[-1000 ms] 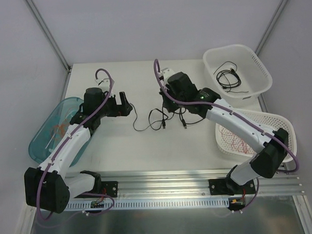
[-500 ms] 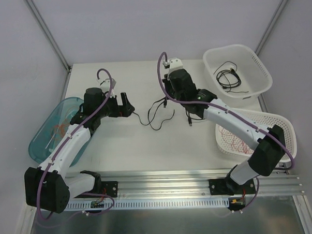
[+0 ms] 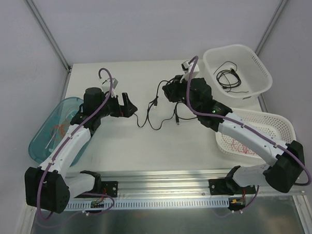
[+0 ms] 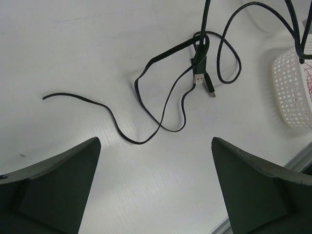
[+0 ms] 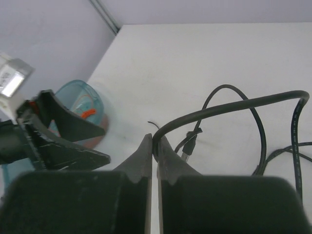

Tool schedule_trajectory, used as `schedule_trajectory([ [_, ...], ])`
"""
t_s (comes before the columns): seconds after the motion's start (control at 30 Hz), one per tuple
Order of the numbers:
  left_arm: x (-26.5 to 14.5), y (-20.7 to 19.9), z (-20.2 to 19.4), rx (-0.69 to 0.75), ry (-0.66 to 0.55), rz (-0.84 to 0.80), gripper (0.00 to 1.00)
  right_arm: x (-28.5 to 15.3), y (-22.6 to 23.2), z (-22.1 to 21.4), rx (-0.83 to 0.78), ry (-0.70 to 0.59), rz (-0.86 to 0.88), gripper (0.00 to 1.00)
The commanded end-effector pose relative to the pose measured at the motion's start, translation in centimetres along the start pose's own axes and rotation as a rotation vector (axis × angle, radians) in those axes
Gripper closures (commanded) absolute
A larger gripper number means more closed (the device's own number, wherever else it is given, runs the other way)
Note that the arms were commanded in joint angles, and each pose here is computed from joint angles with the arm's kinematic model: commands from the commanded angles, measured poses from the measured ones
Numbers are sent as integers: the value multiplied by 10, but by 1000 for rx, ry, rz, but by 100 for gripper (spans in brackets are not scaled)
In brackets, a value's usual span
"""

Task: Untangle the cables

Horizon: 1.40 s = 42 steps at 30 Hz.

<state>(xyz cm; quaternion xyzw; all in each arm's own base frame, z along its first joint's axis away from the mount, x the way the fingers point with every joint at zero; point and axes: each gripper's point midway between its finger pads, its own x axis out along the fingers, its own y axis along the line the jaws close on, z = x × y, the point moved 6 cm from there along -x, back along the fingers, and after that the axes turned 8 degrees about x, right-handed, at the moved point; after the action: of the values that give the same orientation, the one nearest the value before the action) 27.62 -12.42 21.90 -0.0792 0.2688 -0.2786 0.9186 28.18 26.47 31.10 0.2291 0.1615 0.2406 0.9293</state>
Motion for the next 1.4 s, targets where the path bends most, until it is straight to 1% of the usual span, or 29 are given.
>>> schedule_trajectory([
  [0.0,2,-10,6,34,-46,-98,1,-29,43,49,93,-125,216,99],
  [0.07,4,-17,0,41,-30,-138,2,-34,47,49,93,-107,232,99],
  [0.1,6,-20,3,65,-57,-153,3,-37,47,51,91,-108,241,99],
  [0.23,17,-34,-7,118,-28,-197,6,-44,53,53,91,-92,284,99],
  [0.4,36,-41,-18,158,15,-158,10,-50,57,55,86,-92,311,99],
  [0.5,46,-41,-23,164,40,-142,17,-52,57,57,85,-97,316,99],
  [0.53,51,-40,-27,168,56,-134,18,-54,60,55,82,-82,343,99],
  [0.57,52,-41,-30,170,66,-132,22,-56,61,58,82,-86,348,99],
  [0.63,56,-43,-35,182,82,-127,23,-59,62,59,83,-90,354,99],
  [0.8,65,-37,-39,228,69,-92,23,-63,66,61,90,-88,382,99],
  [0.87,69,-35,-42,233,75,-87,25,-63,66,61,94,-85,388,99],
  [0.97,73,-36,-47,244,92,-96,38,-65,65,62,93,-90,386,99],
  [1.0,73,-36,-50,248,97,-95,48,-65,65,61,90,-90,384,99],
  [1.07,72,-39,-53,254,100,-96,62,-65,62,62,77,-96,376,99],
  [1.1,69,-41,-54,252,98,-99,78,-65,61,62,72,-97,364,99],
  [1.17,64,-45,-54,247,89,-107,92,-63,56,61,60,-99,342,99],
  [1.23,55,-50,-53,221,71,-113,100,-60,50,58,45,-103,312,99],
  [1.3,45,-58,-51,207,57,-135,100,-56,43,58,33,-115,264,99],
  [1.37,37,-66,-53,205,69,-153,100,-50,38,54,24,-111,239,99],
])
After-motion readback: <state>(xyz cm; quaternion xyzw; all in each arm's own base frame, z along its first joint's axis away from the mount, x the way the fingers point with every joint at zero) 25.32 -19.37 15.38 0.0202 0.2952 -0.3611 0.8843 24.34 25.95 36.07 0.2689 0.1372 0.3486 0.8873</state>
